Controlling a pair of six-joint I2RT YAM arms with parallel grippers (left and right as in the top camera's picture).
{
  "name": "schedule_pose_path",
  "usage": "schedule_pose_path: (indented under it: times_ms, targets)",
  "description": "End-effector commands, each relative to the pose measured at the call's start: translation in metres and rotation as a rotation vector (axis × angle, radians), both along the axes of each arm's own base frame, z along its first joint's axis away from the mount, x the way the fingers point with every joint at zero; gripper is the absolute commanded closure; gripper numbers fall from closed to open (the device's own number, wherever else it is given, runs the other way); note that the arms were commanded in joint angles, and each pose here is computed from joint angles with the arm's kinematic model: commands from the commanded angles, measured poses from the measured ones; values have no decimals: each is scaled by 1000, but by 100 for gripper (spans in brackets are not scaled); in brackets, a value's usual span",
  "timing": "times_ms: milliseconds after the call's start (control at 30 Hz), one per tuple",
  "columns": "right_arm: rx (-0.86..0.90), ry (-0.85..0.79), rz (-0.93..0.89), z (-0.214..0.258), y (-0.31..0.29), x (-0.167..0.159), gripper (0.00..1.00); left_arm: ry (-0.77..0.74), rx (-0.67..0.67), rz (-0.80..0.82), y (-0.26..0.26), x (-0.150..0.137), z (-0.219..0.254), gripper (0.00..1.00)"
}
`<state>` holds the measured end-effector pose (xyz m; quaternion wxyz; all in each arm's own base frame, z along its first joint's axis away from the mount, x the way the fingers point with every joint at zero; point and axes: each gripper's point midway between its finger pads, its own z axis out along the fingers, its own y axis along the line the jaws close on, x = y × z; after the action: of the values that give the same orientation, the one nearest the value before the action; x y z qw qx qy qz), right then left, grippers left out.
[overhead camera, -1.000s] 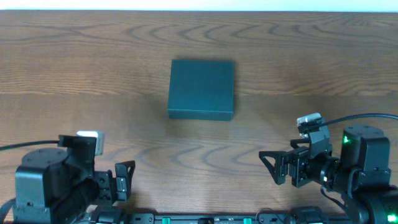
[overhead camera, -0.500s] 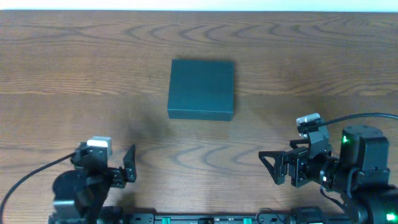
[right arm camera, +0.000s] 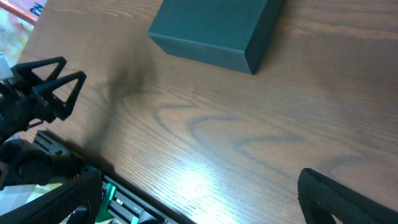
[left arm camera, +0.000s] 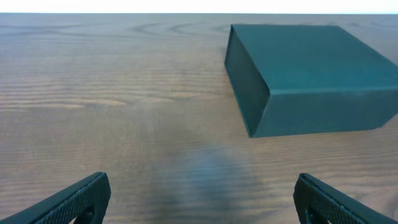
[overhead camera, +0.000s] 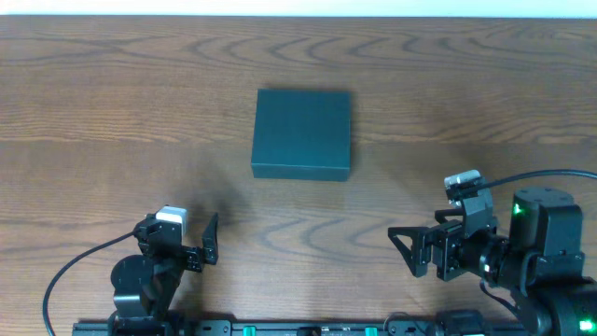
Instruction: Pack container
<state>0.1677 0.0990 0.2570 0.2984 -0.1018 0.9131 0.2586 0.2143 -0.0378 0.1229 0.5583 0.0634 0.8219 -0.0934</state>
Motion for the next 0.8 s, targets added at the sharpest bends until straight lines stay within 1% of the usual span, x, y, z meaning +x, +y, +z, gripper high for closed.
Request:
schedule_pose_path:
  times_ms: [0,100,633,667,700,767]
  targets:
    - [17,7,-1,1,2,-1,1,10,-16,-14,-3,-1,-6,5]
    - [16,7,-1,1,2,-1,1,64,-16,-13,-3,-6,-19,5]
    - [16,7,-1,1,2,-1,1,62,-15,-11,-2,-5,-18,5]
    - [-8,-12,7,1,0,0,1,62,-15,-11,-2,-5,-18,5]
    - [-108,-67,11,-2,-10,4,1,62,-15,-11,-2,-5,-18,5]
    - [-251,-127,-34,-4,-29,5,1,62,-15,-11,-2,-5,-18,5]
